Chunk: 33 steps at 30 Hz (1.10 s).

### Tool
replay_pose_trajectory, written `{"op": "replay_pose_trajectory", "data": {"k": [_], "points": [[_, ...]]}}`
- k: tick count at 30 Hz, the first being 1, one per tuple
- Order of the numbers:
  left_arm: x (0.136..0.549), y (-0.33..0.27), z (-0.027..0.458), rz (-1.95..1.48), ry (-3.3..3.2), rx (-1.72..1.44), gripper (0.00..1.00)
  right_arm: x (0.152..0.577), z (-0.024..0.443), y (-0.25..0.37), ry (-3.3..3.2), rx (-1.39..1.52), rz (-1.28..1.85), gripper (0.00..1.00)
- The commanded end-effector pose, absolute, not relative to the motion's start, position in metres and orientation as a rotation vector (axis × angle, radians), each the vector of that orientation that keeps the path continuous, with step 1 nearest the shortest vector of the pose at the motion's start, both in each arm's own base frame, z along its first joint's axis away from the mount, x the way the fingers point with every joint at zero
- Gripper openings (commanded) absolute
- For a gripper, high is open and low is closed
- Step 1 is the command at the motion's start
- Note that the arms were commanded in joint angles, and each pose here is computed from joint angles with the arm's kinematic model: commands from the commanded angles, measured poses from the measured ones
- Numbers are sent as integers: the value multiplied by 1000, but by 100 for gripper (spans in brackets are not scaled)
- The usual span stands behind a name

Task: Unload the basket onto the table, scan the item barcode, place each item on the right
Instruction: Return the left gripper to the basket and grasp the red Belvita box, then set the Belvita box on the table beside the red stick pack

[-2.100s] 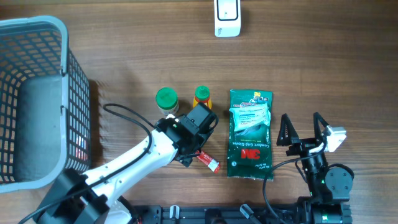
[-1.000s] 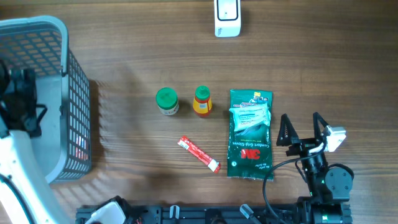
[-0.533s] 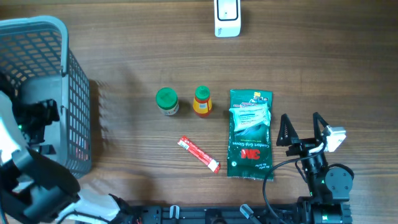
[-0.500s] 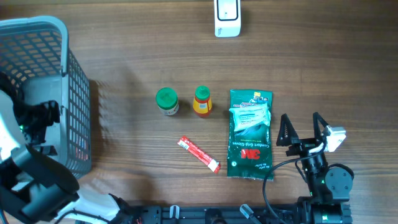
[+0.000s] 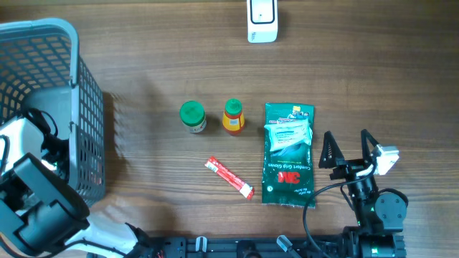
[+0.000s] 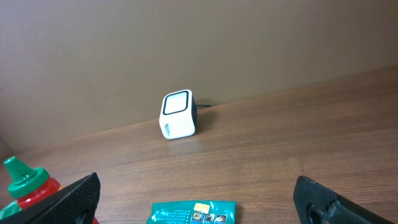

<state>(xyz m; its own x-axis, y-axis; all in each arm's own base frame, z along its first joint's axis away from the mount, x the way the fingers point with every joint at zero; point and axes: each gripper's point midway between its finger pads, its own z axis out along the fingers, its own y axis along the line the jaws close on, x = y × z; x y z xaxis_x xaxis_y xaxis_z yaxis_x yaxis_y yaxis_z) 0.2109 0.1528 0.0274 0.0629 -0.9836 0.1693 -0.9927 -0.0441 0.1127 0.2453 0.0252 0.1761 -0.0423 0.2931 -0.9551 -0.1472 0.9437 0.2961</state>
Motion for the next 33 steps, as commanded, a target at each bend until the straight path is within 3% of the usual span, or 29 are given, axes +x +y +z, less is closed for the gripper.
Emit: {"op": "replay_pose_trajectory", "data": {"k": [1, 3, 7, 12, 14, 21, 25, 33], "points": [[203, 135, 12, 128, -1982, 2094, 100, 245, 178, 28, 1568, 101, 364, 100], [199, 130, 11, 130, -1969, 2077, 99, 245, 178, 28, 1568, 102, 364, 100], [195, 126, 14, 124, -1957, 2057, 74, 245, 178, 28, 1568, 102, 364, 100], [214, 144, 42, 133, -2018, 2113, 67, 245, 178, 28, 1568, 101, 364, 100], [228, 158, 71, 136, -2094, 2147, 66, 245, 178, 28, 1568, 102, 364, 100], [273, 193, 240, 225, -2442, 2366, 66, 245, 178, 28, 1568, 102, 364, 100], [283, 140, 304, 539, -2728, 2201, 64, 245, 178, 28, 1568, 102, 364, 100], [270, -11, 323, 617, -3124, 1427, 64, 245, 178, 28, 1568, 102, 365, 100]]}}
